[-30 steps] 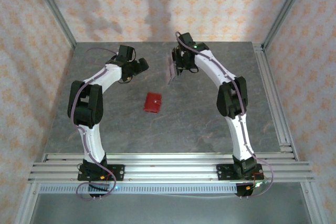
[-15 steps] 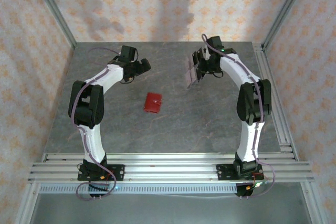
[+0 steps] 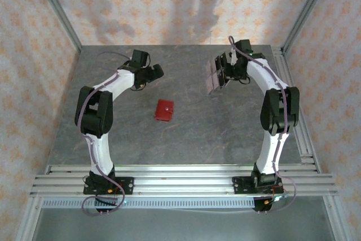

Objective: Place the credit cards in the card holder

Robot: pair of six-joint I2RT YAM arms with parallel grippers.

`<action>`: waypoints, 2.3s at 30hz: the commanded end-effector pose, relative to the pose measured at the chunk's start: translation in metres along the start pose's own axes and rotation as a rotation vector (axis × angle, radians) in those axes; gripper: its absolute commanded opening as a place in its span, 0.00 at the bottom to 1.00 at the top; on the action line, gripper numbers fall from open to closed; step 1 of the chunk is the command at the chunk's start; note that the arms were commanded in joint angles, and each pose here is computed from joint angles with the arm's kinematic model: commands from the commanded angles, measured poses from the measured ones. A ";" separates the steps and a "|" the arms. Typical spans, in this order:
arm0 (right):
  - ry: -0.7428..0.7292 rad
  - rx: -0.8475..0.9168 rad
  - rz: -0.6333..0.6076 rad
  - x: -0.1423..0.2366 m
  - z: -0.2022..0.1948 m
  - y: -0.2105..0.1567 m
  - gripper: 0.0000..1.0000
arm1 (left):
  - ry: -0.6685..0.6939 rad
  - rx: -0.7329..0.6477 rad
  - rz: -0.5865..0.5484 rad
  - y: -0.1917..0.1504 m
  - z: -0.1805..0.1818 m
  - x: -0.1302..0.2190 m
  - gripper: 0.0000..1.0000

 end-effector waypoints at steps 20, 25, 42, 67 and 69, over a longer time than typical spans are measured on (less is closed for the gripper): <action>-0.072 -0.039 -0.200 0.079 0.006 0.027 0.63 | -0.003 -0.032 0.003 0.000 -0.005 0.005 1.00; 0.045 -0.116 -0.297 0.129 0.030 0.031 0.63 | -0.012 -0.033 0.007 -0.008 -0.001 0.019 1.00; 0.107 -0.130 -0.062 0.041 0.204 -0.087 0.57 | 0.199 0.118 -0.009 -0.058 0.091 0.094 1.00; -0.210 0.012 0.081 -0.074 0.278 -0.139 0.49 | 0.128 0.174 0.024 -0.049 0.115 0.101 1.00; -0.223 0.018 0.088 -0.077 0.277 -0.141 0.49 | 0.126 0.174 0.027 -0.049 0.115 0.100 1.00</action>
Point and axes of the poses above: each hand's point on the last joint's axis, 136 mm out from that joint toward the fingers, its own x axis back along the fingers, its own z axis along the line the jaws close on, y = z × x, the point moved 4 cm from there along x, back along the fingers, and after that the axes turned 1 degree about x, right-handed, at the moved point
